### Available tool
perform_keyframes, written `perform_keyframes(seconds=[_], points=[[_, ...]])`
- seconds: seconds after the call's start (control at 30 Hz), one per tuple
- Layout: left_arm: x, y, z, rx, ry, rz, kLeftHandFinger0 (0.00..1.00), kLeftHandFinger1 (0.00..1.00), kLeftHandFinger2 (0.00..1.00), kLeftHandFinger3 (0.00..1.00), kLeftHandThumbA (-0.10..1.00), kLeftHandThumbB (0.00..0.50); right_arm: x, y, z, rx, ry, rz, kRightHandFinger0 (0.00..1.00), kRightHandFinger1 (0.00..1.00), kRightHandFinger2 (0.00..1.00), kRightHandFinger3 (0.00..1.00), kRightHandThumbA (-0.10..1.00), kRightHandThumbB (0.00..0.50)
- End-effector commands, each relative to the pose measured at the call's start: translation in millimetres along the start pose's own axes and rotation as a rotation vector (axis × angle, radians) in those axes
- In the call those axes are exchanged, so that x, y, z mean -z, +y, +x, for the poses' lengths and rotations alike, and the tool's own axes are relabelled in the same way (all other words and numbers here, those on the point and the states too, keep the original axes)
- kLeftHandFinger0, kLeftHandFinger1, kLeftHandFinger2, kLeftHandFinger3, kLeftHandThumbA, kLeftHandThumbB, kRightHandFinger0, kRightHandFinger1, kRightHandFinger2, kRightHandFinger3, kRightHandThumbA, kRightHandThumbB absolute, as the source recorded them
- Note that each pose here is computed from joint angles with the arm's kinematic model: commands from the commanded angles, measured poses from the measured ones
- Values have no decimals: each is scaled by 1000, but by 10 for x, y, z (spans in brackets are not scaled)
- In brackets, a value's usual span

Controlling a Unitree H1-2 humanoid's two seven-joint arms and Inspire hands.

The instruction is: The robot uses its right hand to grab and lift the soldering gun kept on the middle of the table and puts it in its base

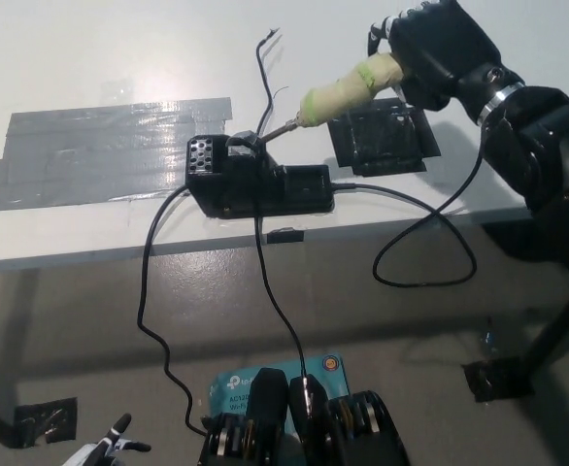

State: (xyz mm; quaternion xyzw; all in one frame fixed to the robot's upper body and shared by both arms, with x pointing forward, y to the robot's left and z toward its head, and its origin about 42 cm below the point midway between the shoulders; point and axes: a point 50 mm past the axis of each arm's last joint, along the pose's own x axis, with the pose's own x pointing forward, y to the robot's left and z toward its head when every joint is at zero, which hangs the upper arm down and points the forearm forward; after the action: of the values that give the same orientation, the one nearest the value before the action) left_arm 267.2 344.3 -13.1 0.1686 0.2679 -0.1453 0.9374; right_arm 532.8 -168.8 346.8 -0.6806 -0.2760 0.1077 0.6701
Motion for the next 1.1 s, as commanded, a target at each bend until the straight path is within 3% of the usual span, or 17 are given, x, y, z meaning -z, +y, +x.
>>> perform_keyframes(seconds=[0.0, 0.13, 0.17, 0.2, 0.47, 0.7, 0.73, 0.83, 0.9, 1.0, 1.07], points=[[-53, 58, -18, 2, -14, 27, 0, 20, 315, 694, 1000, 500, -38, -228, 88, 67, 14, -28, 0, 0, 342, 51, -100, 52], [-38, 39, -26, 7, -18, 21, 0, 24, 324, 692, 1000, 500, -64, -180, 90, 61, 29, -23, 0, 0, 336, 44, -100, 54], [-35, 37, -30, 6, -20, 24, 0, 24, 325, 690, 1000, 500, -70, -166, 82, 62, 35, -26, 0, 0, 347, 55, -100, 3], [-43, 33, -29, 8, -21, 25, 0, 25, 327, 691, 1000, 500, -70, -156, 81, 66, 38, -22, 0, 0, 346, 48, -100, 0], [-66, -9, -11, 15, -23, 27, 0, 37, 310, 690, 1000, 500, -149, -60, 119, 25, 74, -16, 0, 0, 371, 64, -100, 0], [-89, -15, 18, 19, -28, 30, 0, 13, 311, 693, 1000, 500, -262, 41, 127, 6, 75, -22, 0, 17, 458, 126, -100, 3], [-91, -18, 21, 21, -28, 26, 0, 13, 304, 678, 1000, 500, -288, 63, 132, 20, 62, -12, 0, 12, 452, 113, -100, 32], [-90, -17, 27, 18, -24, 25, 0, 29, 305, 678, 1000, 500, -379, 102, 162, 18, 46, 11, 0, 2, 433, 139, -100, 8], [-92, -26, 25, 16, -24, 18, 0, 31, 308, 681, 1000, 500, -420, 131, 174, 42, 32, 4, 0, 0, 415, 131, -100, 43], [-105, -42, 15, 21, -27, 26, 0, 15, 295, 675, 1000, 500, -467, 152, 195, 40, 24, 23, 0, 0, 419, 121, -100, 2], [-116, -59, 18, 29, -31, 21, 0, 7, 285, 670, 1000, 500, -464, 168, 182, 47, 22, 28, 0, 0, 385, 115, -100, 43]])
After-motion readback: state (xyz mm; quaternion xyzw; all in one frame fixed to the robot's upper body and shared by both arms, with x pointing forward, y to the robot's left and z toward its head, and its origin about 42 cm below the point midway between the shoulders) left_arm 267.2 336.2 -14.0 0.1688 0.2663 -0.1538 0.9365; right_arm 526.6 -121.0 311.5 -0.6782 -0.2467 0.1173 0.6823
